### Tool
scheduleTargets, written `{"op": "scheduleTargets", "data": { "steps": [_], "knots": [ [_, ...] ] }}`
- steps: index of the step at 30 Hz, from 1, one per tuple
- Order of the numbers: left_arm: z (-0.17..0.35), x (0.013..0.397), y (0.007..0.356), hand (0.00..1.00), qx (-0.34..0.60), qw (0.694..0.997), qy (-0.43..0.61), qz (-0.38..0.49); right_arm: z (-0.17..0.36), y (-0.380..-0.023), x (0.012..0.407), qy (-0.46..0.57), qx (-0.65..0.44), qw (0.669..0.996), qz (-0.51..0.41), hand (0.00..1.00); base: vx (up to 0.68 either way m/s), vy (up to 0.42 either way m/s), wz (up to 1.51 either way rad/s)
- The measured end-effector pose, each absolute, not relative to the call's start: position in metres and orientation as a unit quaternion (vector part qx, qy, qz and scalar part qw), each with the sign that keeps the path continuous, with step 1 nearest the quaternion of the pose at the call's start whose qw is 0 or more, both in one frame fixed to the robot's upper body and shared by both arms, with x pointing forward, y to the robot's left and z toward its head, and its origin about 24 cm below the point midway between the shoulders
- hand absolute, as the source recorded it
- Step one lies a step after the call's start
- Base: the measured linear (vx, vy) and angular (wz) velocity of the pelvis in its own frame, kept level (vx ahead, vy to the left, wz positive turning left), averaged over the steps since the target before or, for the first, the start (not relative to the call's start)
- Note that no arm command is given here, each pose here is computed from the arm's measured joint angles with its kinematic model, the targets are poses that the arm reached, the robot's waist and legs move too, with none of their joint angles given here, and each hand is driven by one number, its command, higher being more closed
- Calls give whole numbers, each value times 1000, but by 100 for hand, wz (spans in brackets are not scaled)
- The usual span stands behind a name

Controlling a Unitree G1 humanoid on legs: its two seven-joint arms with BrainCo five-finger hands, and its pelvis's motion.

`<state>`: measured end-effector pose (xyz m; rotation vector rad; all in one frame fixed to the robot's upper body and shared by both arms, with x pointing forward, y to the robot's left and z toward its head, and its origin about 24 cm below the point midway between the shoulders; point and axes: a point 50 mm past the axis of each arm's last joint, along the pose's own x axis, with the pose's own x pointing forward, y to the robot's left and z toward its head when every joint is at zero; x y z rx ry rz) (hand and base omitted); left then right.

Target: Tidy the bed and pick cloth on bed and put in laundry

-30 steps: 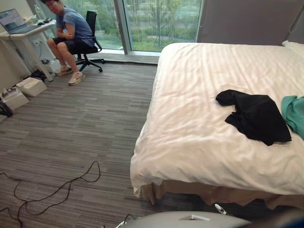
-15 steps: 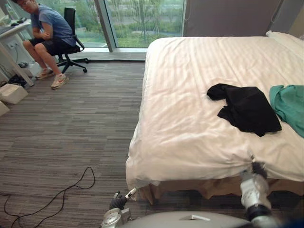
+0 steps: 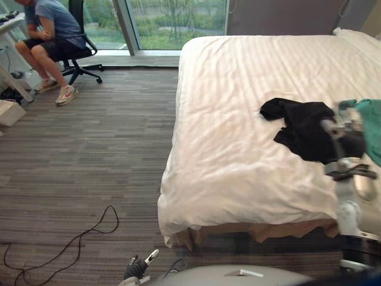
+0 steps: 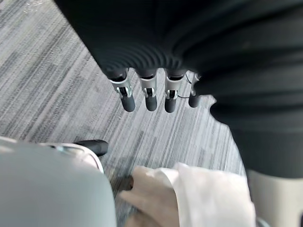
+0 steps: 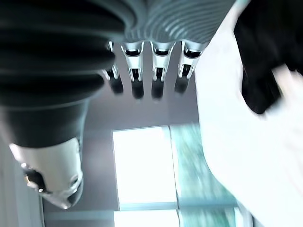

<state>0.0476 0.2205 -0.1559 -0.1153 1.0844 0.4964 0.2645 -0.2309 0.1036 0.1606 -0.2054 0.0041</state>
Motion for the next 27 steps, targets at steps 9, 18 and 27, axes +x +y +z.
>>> {"op": "scheduleTargets", "data": {
  "steps": [9,18,27],
  "knots": [
    [-156,43,219,0,-38,828,513,225,91,-140,276,-55,47,969,237,100,-17,2,20],
    [-146,69,227,0,-19,860,466,205,94,-46,296,-21,21,924,382,100,-70,-24,35],
    [-112,142,223,0,-8,924,350,153,161,-12,332,-104,-13,915,389,100,-75,38,34]
  ]
}}
